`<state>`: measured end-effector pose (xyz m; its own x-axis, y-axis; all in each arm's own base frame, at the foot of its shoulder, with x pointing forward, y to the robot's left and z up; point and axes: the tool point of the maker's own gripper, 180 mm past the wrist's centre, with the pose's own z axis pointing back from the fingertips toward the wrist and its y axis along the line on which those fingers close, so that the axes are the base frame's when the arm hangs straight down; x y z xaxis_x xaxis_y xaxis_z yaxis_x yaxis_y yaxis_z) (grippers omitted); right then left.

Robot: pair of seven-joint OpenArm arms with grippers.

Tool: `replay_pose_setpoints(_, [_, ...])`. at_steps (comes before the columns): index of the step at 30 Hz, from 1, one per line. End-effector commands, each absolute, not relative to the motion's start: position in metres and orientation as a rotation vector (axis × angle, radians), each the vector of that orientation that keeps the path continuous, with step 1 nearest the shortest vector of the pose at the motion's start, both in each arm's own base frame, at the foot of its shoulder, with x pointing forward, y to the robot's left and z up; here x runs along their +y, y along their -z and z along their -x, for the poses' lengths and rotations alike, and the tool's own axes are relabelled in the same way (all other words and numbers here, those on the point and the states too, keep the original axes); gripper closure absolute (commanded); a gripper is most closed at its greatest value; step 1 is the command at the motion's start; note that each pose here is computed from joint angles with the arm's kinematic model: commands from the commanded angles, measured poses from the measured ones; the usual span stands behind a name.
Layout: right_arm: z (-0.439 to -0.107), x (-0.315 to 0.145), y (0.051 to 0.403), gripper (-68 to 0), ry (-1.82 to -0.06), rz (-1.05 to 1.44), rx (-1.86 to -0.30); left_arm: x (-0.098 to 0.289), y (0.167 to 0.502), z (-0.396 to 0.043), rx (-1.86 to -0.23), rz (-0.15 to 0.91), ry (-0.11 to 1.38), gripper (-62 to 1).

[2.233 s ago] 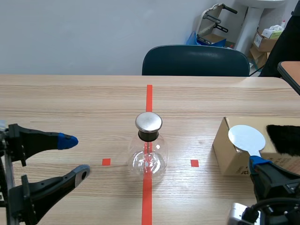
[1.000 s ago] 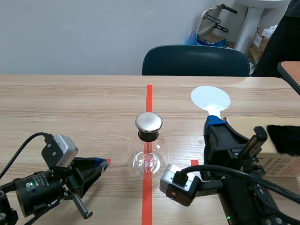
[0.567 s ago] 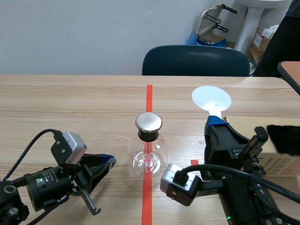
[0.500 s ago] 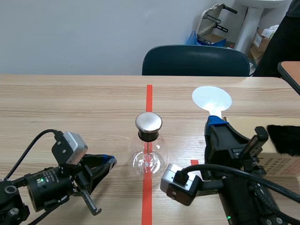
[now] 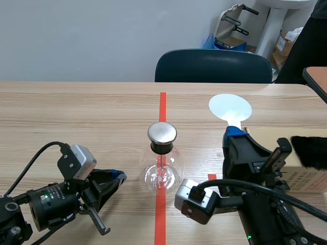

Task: Do the electroscope experiment

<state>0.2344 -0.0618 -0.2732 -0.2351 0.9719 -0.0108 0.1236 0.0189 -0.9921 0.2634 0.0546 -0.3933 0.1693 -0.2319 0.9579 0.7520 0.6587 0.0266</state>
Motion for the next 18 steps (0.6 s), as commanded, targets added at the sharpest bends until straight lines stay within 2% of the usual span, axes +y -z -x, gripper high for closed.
replay_pose_setpoints(1, [-0.2389,-0.0649,0.2672,-1.1,-1.306,1.202,-1.497,0.0496,0.3843,-0.2679,-1.24,0.538,0.742,-3.6])
replay_pose_setpoints(18, [-0.2389,-0.0649,0.2672,-1.0,-1.306,1.202,-1.497,0.0498,0.3856,-0.2677,-1.232,0.535,0.744,-3.6])
